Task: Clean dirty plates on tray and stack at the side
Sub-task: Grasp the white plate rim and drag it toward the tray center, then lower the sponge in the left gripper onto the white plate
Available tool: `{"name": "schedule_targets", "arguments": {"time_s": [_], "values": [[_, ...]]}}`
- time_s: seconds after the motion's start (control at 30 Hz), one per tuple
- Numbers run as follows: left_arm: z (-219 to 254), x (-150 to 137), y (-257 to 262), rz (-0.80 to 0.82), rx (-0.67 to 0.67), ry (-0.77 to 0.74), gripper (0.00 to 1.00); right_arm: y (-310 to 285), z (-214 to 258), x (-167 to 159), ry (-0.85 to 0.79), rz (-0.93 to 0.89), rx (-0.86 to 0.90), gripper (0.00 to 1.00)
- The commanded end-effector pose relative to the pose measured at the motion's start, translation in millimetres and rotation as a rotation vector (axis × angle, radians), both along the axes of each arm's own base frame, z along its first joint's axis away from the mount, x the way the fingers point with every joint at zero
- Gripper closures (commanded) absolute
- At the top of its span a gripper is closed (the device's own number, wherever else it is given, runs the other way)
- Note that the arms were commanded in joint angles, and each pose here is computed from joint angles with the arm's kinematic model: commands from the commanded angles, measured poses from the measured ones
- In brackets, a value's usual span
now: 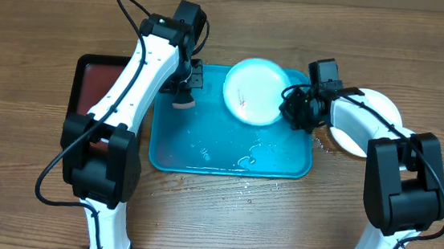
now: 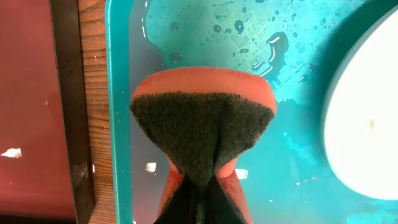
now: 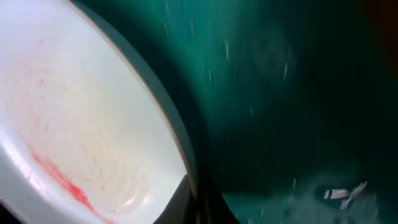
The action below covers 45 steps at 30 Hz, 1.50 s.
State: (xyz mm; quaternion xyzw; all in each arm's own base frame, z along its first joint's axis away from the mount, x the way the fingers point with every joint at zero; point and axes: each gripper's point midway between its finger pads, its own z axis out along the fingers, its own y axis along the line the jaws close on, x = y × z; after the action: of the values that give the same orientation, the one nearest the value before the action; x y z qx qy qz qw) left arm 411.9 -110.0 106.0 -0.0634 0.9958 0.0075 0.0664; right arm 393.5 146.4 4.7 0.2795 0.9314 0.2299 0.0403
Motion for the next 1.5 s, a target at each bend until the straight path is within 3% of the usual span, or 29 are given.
{"name": "schedule_targets", "arguments": {"time_s": [0.0, 0.17, 0.23, 0.53, 0.67, 0.97, 1.07, 1.17, 1.27, 1.47], "values": [[0.2, -1.5, -2.1, -0.031, -0.001, 0.0, 0.96, 29.9, -2.7, -33.6, 0.081, 0.154, 0.065, 0.96], [0.2, -1.5, -2.1, -0.031, -0.001, 0.0, 0.96, 52.7, -2.1, -78.7, 0.141, 0.399, 0.021, 0.95], [0.2, -1.4, -2.1, -0.031, -0.001, 0.0, 0.96, 55.4, 1.6, -84.2, 0.135, 0.473, -0.003, 0.9], [0.3, -0.6, -2.3, -0.032, -0.002, -0.003, 0.96, 22.4, 9.6, -41.6, -0.039, 0.627, -0.301, 0.25], [0.3, -0.7, -2.3, -0.032, -0.002, -0.003, 0.96, 23.5, 11.4, -22.7, -0.156, 0.733, -0.35, 0.22], [0.4, 0.3, -2.6, -0.032, -0.003, -0.007, 0.96, 34.1, 9.5, -11.0, -0.248, 0.826, -0.36, 0.36], [0.4, 0.1, -2.5, -0.032, -0.003, -0.006, 0.96, 36.5, 7.4, -8.5, -0.262, 0.825, -0.353, 0.48], [0.4, 0.0, -2.4, -0.032, -0.002, -0.006, 0.96, 36.8, 5.8, -8.6, -0.259, 0.825, -0.35, 0.78], [0.4, 0.0, -2.4, -0.032, -0.002, -0.006, 0.96, 35.3, 4.4, -13.3, -0.23, 0.806, -0.344, 0.96], [0.5, 0.8, -2.7, -0.031, -0.003, -0.009, 0.96, 32.9, 1.6, -37.4, -0.088, 0.702, -0.285, 0.96]]}}
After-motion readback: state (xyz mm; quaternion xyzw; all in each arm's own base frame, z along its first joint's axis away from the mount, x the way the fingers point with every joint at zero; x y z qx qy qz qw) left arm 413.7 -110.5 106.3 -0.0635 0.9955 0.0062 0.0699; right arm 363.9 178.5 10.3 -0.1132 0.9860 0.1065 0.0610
